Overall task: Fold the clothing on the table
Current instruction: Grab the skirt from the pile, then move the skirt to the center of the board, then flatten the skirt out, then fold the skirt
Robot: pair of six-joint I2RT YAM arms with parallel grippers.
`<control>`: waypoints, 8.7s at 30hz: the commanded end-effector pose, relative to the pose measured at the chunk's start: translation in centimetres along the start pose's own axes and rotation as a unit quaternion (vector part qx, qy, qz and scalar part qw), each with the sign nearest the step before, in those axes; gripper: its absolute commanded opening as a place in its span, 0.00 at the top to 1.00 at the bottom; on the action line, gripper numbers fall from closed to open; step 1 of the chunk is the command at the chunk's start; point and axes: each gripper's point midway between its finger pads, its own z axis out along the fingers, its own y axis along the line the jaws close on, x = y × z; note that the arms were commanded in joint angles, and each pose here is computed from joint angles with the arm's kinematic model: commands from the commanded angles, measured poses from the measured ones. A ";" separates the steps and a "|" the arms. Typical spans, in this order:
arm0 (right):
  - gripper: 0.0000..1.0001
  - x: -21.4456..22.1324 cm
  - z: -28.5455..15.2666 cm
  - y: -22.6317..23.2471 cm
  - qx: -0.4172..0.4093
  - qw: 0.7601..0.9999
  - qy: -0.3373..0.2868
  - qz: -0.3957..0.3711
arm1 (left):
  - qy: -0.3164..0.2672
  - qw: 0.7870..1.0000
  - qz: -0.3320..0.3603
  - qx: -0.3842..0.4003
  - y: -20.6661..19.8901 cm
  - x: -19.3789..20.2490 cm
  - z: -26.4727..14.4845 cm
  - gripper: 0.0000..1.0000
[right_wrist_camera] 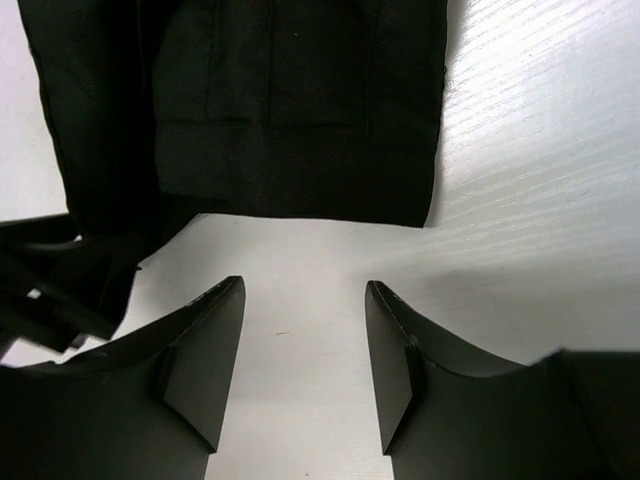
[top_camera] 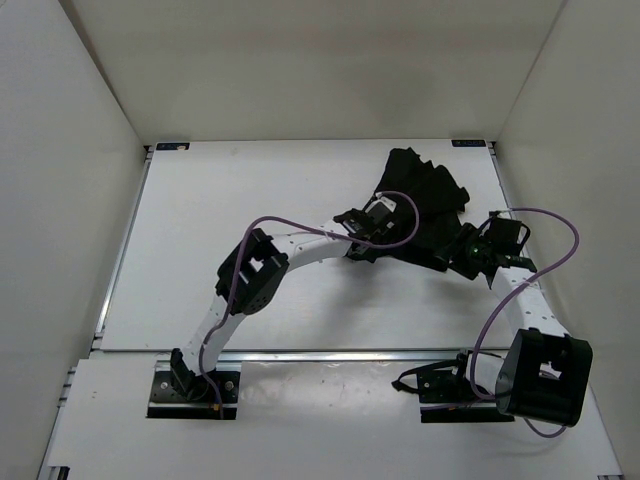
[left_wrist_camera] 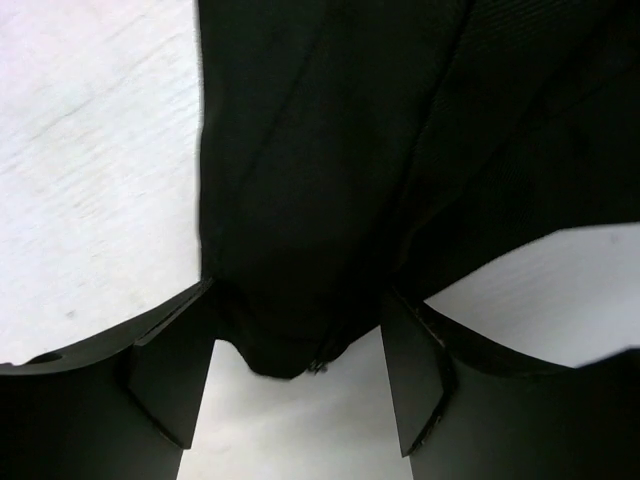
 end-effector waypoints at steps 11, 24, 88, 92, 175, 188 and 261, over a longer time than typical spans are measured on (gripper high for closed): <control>0.51 -1.0 -1.6 0.5 -0.019 0.999 -0.030 -0.015 | 0.007 0.998 0.007 -0.059 0.0 -1.9 -0.8 0.86; 0.49 2.9 -1.1 -1.3 -0.031 0.999 0.014 0.020 | -0.106 0.916 -0.235 0.309 0.6 -17.9 -19.4 1.00; 1.00 1.9 -13.8 26.1 -0.315 0.941 0.099 -0.079 | -0.233 0.767 -0.553 0.226 24.9 -4.5 -29.5 1.00; 1.00 -0.9 -16.9 24.7 -0.358 0.929 0.081 -0.053 | -0.266 0.740 -0.564 0.250 25.4 -5.3 -32.0 1.00; 1.00 14.0 -8.3 7.2 -0.081 0.971 0.208 -0.087 | 0.076 0.881 -0.432 0.176 12.7 17.8 -20.5 1.00; 1.00 17.7 -16.6 6.3 -0.114 0.945 0.276 -0.135 | 0.062 0.842 -0.479 0.242 9.6 19.9 -27.3 1.00; 1.00 -0.3 1.9 11.3 0.015 0.969 0.084 -0.231 | 0.037 0.866 -0.477 0.142 9.0 14.2 -7.6 1.00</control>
